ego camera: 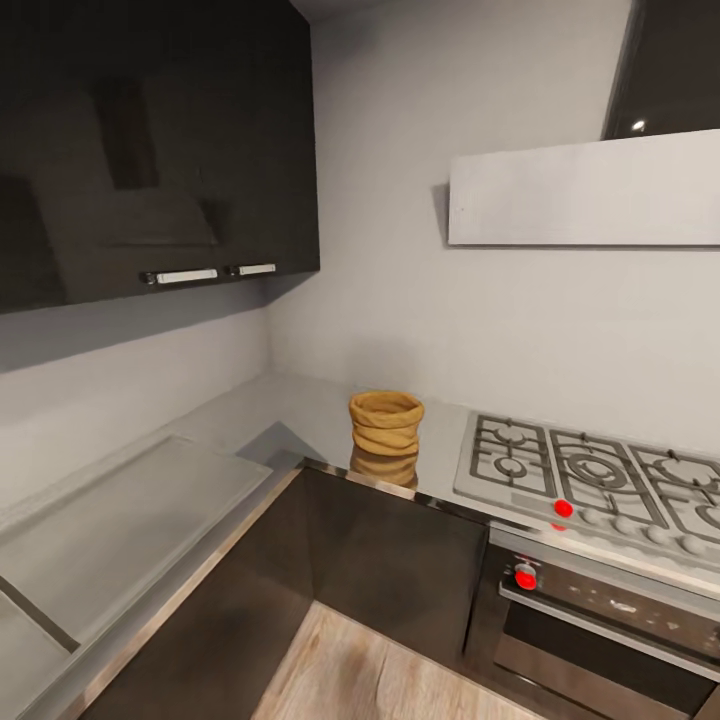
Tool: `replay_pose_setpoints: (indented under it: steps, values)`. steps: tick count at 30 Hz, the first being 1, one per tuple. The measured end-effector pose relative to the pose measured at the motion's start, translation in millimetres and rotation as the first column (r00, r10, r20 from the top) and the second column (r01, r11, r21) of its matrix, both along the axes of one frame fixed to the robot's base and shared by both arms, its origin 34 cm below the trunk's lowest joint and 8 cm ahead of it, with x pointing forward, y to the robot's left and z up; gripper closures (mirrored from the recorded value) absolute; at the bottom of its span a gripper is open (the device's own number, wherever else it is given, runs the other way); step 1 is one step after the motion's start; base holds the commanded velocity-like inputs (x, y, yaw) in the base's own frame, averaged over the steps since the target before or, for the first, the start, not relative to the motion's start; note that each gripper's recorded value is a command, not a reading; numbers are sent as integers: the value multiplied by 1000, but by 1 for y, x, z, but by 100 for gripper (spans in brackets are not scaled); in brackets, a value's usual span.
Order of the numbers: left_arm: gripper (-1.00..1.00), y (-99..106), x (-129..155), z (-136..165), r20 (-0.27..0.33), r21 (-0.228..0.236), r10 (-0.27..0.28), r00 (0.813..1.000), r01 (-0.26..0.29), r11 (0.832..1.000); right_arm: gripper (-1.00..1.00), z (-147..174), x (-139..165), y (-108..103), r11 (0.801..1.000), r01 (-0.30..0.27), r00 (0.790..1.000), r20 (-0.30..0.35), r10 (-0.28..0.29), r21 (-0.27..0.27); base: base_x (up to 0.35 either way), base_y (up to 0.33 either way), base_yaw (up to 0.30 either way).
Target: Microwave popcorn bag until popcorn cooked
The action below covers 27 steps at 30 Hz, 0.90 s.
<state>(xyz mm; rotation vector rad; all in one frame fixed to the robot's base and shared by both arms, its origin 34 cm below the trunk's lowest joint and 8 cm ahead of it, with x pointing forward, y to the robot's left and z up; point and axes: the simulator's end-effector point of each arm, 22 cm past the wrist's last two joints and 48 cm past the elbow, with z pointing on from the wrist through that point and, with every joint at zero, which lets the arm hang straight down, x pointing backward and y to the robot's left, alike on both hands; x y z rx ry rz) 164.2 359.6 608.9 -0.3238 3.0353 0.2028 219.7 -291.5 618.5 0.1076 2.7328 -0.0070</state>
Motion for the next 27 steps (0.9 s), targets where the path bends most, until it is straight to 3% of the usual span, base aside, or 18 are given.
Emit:
replay_pose_setpoints:
  steps: [3,4,7,10,13,14,16,18,22,24,27]
  values:
    - [-100,-1,0,0,0,-1,0,1000,0,1000,-100,12,46,-6,1000,-6,995,103,7,-15,0,0,0]
    - [-100,-1,0,0,-1,-1,0,1000,0,1000,-100,22,77,-10,1000,-9,986,169,13,-25,0,0,0]
    - [-100,-1,0,0,0,-1,0,1000,0,1000,-100,46,130,-16,999,-12,957,290,24,-45,0,0,0]
    - [-100,0,0,0,1,0,0,1000,0,1000,-100,93,201,-24,997,-11,890,454,43,-72,0,0,0]
    - [-100,-3,0,0,1,-4,0,1000,0,1000,-100,135,248,-29,996,-6,823,566,57,-92,0,0,0]
    - [-100,-5,0,-1,1,-6,0,1000,0,1000,-100,156,267,-31,995,-2,789,612,64,-100,0,0,0]
    - [-100,-6,0,-1,1,-8,0,1000,0,1000,-100,180,287,-32,994,1,750,658,71,-109,0,0,0]
    - [-100,-7,0,-1,0,-9,0,1000,0,1000,-100,194,300,-34,994,3,742,667,73,-112,0,0,0]
    - [-100,-9,0,-1,0,-12,0,1000,0,1000,-100,229,328,-37,994,7,758,649,66,-110,0,0,0]
    - [-100,-10,0,-1,-1,-13,0,1000,0,1000,-100,250,340,-38,994,10,749,659,67,-113,0,0,0]
    - [-100,-10,0,-1,-1,-14,0,1000,0,1000,-100,293,358,-39,993,16,719,691,71,-119,0,0,0]
